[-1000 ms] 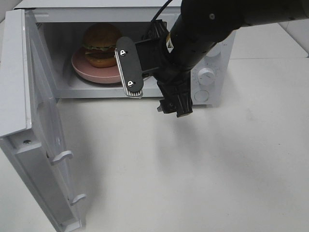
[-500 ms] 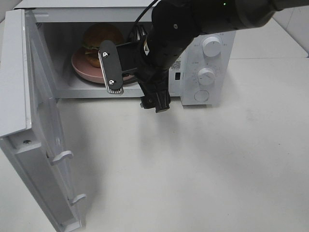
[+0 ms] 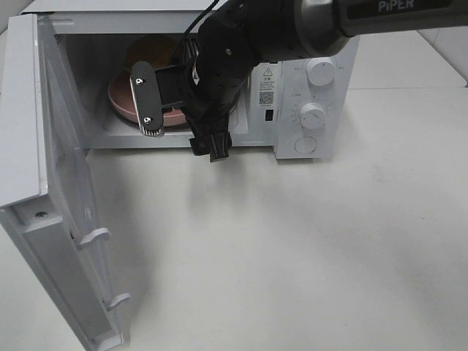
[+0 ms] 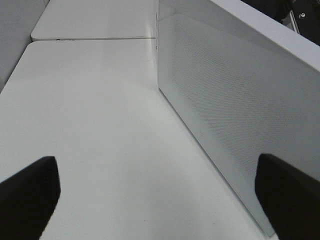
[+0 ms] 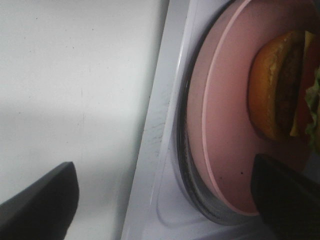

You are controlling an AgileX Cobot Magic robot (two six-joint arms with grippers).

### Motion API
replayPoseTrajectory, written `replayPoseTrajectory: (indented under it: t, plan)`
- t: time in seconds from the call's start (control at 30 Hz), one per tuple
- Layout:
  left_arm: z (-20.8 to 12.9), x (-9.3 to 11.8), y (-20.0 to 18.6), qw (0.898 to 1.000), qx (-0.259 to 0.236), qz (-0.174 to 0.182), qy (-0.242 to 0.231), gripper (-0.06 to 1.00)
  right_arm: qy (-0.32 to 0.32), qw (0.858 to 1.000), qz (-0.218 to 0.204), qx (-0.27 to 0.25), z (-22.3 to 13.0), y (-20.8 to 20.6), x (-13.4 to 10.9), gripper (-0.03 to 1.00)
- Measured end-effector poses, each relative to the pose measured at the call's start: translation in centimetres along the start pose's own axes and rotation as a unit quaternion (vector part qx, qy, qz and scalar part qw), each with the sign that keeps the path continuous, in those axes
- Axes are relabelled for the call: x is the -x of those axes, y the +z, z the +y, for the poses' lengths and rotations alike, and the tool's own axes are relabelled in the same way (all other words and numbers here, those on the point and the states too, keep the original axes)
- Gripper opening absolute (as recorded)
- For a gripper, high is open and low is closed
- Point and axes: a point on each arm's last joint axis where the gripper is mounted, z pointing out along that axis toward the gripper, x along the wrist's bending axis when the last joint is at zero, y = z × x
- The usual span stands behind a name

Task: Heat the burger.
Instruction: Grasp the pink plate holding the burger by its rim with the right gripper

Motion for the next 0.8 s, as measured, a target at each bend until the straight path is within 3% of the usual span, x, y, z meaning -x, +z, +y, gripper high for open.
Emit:
replayPoseTrajectory:
  t: [0.8]
  plan:
    - [0.0,0.0,0.0,1.0,0.0,0.0,0.0,0.98,0.011,1.0,-0.022,-0.002,-0.1,4.8,1.7,0.87]
